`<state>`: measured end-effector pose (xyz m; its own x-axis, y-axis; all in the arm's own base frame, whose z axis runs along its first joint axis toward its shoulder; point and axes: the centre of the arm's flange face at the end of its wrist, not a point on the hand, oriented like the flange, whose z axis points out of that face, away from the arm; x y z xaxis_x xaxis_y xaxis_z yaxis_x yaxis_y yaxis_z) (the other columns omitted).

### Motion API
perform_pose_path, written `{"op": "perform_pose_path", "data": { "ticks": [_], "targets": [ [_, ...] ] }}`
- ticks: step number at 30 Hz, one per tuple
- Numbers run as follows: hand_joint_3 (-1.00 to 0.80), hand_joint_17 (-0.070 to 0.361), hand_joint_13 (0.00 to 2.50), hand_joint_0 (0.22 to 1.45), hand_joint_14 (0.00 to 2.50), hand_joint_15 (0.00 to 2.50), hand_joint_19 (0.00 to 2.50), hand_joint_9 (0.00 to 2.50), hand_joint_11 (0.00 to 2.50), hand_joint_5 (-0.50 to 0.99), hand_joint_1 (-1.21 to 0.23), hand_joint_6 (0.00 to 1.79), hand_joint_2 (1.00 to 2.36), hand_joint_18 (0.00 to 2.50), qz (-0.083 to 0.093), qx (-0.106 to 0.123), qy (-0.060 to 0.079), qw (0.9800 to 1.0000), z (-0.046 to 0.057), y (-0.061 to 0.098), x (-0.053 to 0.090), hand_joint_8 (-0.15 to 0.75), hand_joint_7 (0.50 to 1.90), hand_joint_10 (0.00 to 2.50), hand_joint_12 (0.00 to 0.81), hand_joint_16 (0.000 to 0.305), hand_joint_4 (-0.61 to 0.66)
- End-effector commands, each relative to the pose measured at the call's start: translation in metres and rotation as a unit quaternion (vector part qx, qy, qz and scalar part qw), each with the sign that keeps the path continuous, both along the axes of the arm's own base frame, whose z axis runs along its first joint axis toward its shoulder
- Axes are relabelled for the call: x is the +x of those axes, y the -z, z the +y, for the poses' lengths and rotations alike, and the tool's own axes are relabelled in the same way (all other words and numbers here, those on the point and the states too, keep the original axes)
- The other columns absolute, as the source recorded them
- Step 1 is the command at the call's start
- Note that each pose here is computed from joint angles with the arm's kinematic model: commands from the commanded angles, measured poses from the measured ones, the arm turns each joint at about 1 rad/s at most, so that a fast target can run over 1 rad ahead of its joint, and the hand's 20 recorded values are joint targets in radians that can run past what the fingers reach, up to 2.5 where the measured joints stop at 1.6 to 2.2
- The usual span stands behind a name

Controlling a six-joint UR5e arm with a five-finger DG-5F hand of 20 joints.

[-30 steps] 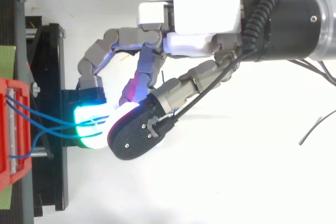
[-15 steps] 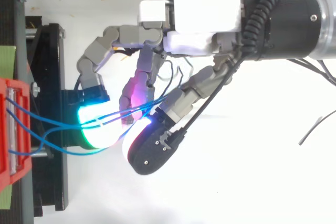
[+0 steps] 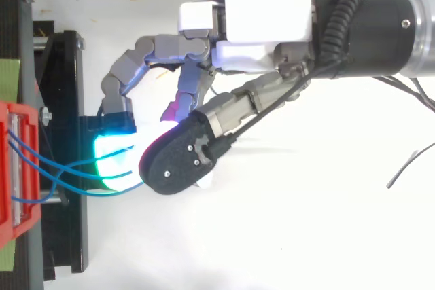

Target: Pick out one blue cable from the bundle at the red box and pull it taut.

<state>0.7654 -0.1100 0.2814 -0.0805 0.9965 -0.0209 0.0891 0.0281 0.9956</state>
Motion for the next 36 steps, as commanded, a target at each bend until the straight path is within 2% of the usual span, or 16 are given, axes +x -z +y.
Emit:
{"op": "perform_pose_path", "data": {
  "ticks": [1, 6, 14, 16, 19, 21, 22, 23, 28, 31, 32, 34, 35, 36],
  "targets": [
    [-0.5, 0.105, 0.97, 0.57, 0.02, 0.39, 0.58, 1.36, 0.73, -0.06, -0.56, 0.84, 1.0, 0.95, 0.0, 0.0, 0.0, 1.0, -0.0002, 0.0005, 0.0, 0.279, 0.87, 0.03, 0.325, 0.047, -0.08],
    [-0.34, 0.105, 0.97, 0.59, 0.02, 0.39, 0.59, 1.35, 0.73, -0.06, -0.69, 0.84, 1.01, 0.94, 0.0, 0.0, 0.0, 1.0, -0.0002, -0.0006, -0.0001, 0.288, 0.9, 0.03, 0.33, 0.047, -0.09],
    [-0.34, 0.105, 0.95, 0.63, 0.02, 0.38, 0.56, 1.29, 0.76, -0.08, -0.82, 0.87, 1.01, 0.94, 0.0, 0.0, -0.001, 1.0, 0.001, 0.0005, 0.0002, 0.284, 0.82, 0.03, 0.327, 0.047, -0.08],
    [-0.35, 0.103, 0.94, 0.66, 0.02, 0.38, 0.56, 1.28, 0.77, -0.09, -0.86, 0.88, 1.01, 0.93, 0.0, 0.0, -0.001, 1.0, 0.001, 0.0005, 0.0002, 0.286, 0.82, 0.03, 0.327, 0.046, -0.11],
    [-0.39, 0.1, 0.94, 0.74, 0.02, 0.37, 0.54, 1.27, 0.77, -0.1, -0.92, 0.91, 1.01, 0.92, 0.0, 0.0, 0.0, 1.0, -0.0002, -0.0006, -0.0001, 0.276, 0.87, 0.03, 0.319, 0.045, -0.24],
    [-0.45, 0.098, 0.93, 0.78, 0.02, 0.37, 0.54, 1.27, 0.78, -0.1, -0.94, 0.92, 1.0, 0.91, 0.0, 0.0, 0.0, 1.0, -0.0002, 0.0005, 0.0, 0.262, 0.95, 0.03, 0.313, 0.043, -0.3],
    [-0.47, 0.098, 0.93, 0.79, 0.02, 0.37, 0.54, 1.26, 0.79, -0.1, -0.95, 0.92, 1.0, 0.91, 0.0, 0.0, 0.0, 1.0, -0.0002, 0.0005, 0.0, 0.259, 0.96, 0.03, 0.311, 0.043, -0.31],
    [-0.5, 0.095, 0.93, 0.8, 0.02, 0.37, 0.53, 1.27, 0.78, -0.1, -0.95, 0.93, 1.0, 0.9, 0.0, 0.0, 0.0, 1.0, -0.0002, -0.0006, -0.0001, 0.255, 0.89, 0.03, 0.305, 0.042, -0.34],
    [-0.5, 0.093, 0.92, 0.73, 0.02, 0.37, 0.52, 1.28, 0.78, -0.09, -0.99, 0.94, 1.0, 0.89, 0.0, 0.0, 0.0, 1.0, -0.0002, -0.0006, -0.0001, 0.252, 0.87, 0.03, 0.303, 0.041, -0.3],
    [-0.5, 0.094, 0.92, 0.6, 0.02, 0.37, 0.53, 1.29, 0.77, -0.08, -0.98, 0.92, 1.0, 0.89, 0.0, 0.0, 0.0, 1.0, -0.0002, -0.0006, -0.0001, 0.248, 0.78, 0.03, 0.305, 0.042, -0.18],
    [-0.5, 0.101, 0.92, 0.53, 0.02, 0.37, 0.53, 1.31, 0.76, -0.07, -0.95, 0.9, 1.0, 0.9, 0.0, 0.0, 0.0, 1.0, -0.0002, 0.0005, 0.0, 0.265, 0.76, 0.03, 0.318, 0.045, -0.13],
    [-0.5, 0.11, 0.94, 0.47, 0.02, 0.36, 0.52, 1.31, 0.75, -0.06, -0.92, 0.89, 1.0, 0.93, 0.0, 0.0, 0.0, 1.0, -0.0002, 0.0005, 0.0, 0.278, 0.73, 0.03, 0.333, 0.049, -0.1],
    [-0.5, 0.116, 0.95, 0.44, 0.02, 0.35, 0.51, 1.32, 0.74, -0.06, -0.87, 0.86, 1.0, 0.95, 0.0, 0.0, 0.0, 1.0, -0.0002, -0.0006, -0.0001, 0.29, 0.79, 0.03, 0.35, 0.052, -0.09],
    [-0.5, 0.12, 0.96, 0.43, 0.01, 0.36, 0.5, 1.33, 0.73, -0.06, -0.83, 0.86, 1.0, 0.97, 0.0, 0.0, 0.0, 1.0, -0.0002, 0.0005, 0.0, 0.299, 0.79, 0.03, 0.358, 0.053, -0.08]
  ]
}}
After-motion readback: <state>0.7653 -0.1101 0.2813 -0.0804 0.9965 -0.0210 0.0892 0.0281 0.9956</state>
